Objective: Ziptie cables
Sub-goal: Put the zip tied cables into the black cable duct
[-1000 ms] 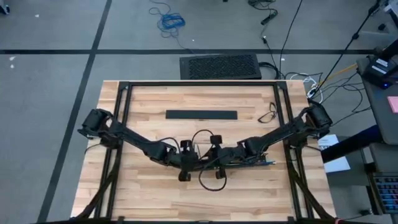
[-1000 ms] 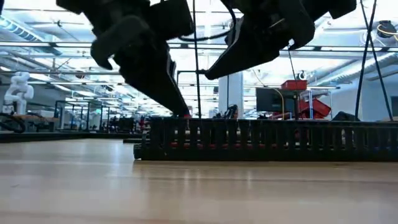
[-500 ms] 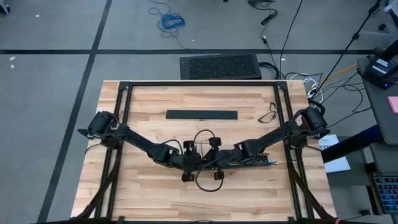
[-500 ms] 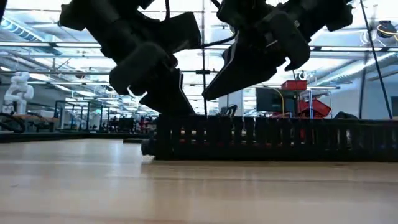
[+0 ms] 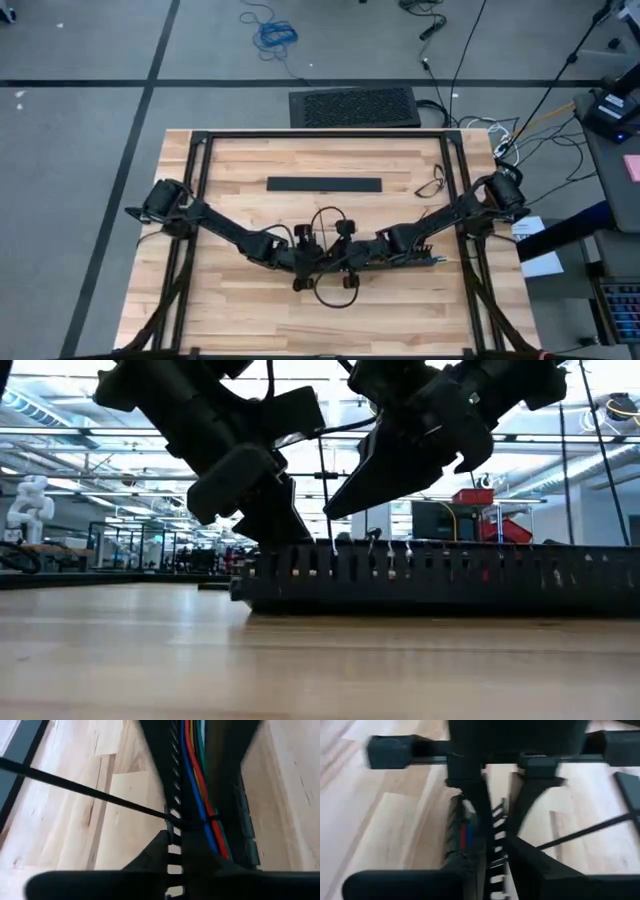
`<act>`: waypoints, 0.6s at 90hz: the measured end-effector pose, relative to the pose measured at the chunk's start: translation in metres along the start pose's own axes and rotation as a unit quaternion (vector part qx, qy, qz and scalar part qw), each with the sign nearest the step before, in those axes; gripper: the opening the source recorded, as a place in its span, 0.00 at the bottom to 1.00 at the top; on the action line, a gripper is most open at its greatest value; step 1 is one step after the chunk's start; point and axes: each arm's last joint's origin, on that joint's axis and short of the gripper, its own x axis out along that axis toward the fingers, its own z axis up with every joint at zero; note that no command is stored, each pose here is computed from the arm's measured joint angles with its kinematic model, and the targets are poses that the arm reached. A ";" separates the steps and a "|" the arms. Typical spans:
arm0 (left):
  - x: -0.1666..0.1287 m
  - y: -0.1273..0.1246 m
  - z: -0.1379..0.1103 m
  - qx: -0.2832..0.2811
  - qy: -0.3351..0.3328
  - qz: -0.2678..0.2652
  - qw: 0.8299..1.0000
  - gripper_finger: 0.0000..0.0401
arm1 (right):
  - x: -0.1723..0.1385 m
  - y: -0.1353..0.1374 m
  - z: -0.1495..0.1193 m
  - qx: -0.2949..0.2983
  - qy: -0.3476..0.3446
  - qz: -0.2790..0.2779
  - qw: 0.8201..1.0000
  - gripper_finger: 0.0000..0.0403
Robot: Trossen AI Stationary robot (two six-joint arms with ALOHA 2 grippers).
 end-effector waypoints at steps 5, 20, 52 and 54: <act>0.000 0.000 0.000 0.008 -0.001 0.000 1.000 0.03 | 0.000 -0.001 0.000 0.000 -0.001 -0.008 1.000 0.18; 0.000 0.000 0.001 0.013 -0.004 0.003 1.000 0.02 | -0.008 -0.004 0.006 0.005 -0.012 -0.028 1.000 0.18; -0.004 -0.009 -0.001 0.044 -0.009 0.009 0.999 0.00 | -0.029 -0.012 0.003 0.095 0.037 -0.059 0.993 0.18; -0.005 -0.011 -0.001 0.045 -0.010 0.009 0.999 0.00 | -0.028 -0.011 0.002 0.100 0.040 -0.051 0.993 0.18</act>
